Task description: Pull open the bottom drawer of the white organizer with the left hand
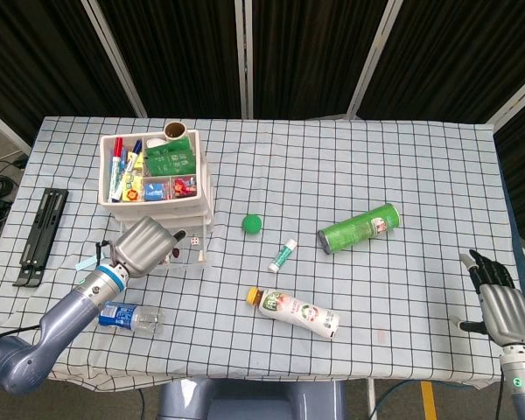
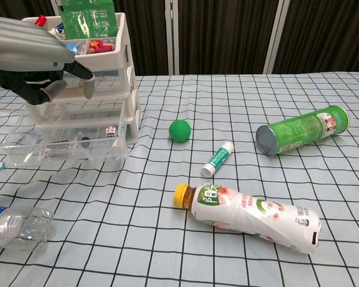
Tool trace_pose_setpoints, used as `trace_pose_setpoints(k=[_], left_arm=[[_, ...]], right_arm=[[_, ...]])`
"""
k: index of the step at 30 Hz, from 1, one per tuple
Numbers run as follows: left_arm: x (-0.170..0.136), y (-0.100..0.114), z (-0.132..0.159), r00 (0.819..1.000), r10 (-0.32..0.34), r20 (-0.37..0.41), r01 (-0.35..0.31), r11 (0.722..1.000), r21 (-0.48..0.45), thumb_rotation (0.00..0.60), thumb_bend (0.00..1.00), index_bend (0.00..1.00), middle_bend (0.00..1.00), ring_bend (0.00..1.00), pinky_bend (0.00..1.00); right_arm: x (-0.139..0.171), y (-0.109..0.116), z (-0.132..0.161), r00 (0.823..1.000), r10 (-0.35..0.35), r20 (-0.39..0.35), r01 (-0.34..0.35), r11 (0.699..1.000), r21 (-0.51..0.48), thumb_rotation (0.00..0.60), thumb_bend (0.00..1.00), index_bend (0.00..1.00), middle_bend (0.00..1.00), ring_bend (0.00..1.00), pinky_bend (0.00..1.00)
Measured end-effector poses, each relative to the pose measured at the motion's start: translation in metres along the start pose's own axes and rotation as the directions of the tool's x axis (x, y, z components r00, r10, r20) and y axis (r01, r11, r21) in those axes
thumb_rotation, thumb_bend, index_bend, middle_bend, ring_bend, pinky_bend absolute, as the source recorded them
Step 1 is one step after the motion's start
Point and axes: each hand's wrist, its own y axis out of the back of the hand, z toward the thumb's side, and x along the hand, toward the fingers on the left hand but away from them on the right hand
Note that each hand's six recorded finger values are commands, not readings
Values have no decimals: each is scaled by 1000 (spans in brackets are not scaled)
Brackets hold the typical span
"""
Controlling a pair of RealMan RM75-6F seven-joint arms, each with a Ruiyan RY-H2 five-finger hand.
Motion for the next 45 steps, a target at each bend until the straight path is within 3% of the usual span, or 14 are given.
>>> trace_pose_setpoints(k=[5, 8, 17, 23, 33, 38, 45], left_arm=[[-5, -1, -2, 1000, 12, 1, -12, 1000, 26, 600, 41, 140, 454, 650, 643], [-6, -1, -3, 1000, 12, -2, -11, 1000, 28, 600, 34, 120, 391, 599, 596], [-4, 0, 0, 999, 37, 10, -37, 998, 50, 600, 41, 440, 794, 803, 712], [9, -3, -1, 996, 87, 6, -87, 984, 153, 600, 41, 513, 908, 862, 759], [23, -11, 4, 994, 101, 42, -108, 969, 222, 600, 42, 552, 953, 889, 787], [30, -17, 5, 993, 100, 55, -111, 963, 244, 600, 83, 477, 953, 889, 788], [35, -22, 6, 995, 78, 69, -94, 960, 263, 600, 112, 462, 953, 889, 788]], right_arm=[[1, -1, 1, 1000, 1, -4, -1, 1000, 1, 600, 18, 0, 0, 0, 0], [1, 0, 1, 1000, -2, -4, 2, 1000, 0, 600, 18, 0, 0, 0, 0], [1, 2, 1, 1000, -9, -1, 9, 1000, -2, 600, 19, 0, 0, 0, 0], [1, 3, -1, 1000, -13, 4, 13, 1000, -3, 600, 18, 0, 0, 0, 0], [-1, 3, -4, 1000, -16, 18, 16, 1000, 1, 600, 18, 0, 0, 0, 0], [-2, 3, -6, 1000, -17, 25, 17, 1000, 3, 600, 18, 0, 0, 0, 0], [-4, 4, -9, 999, -20, 39, 20, 1000, 4, 600, 18, 0, 0, 0, 0]])
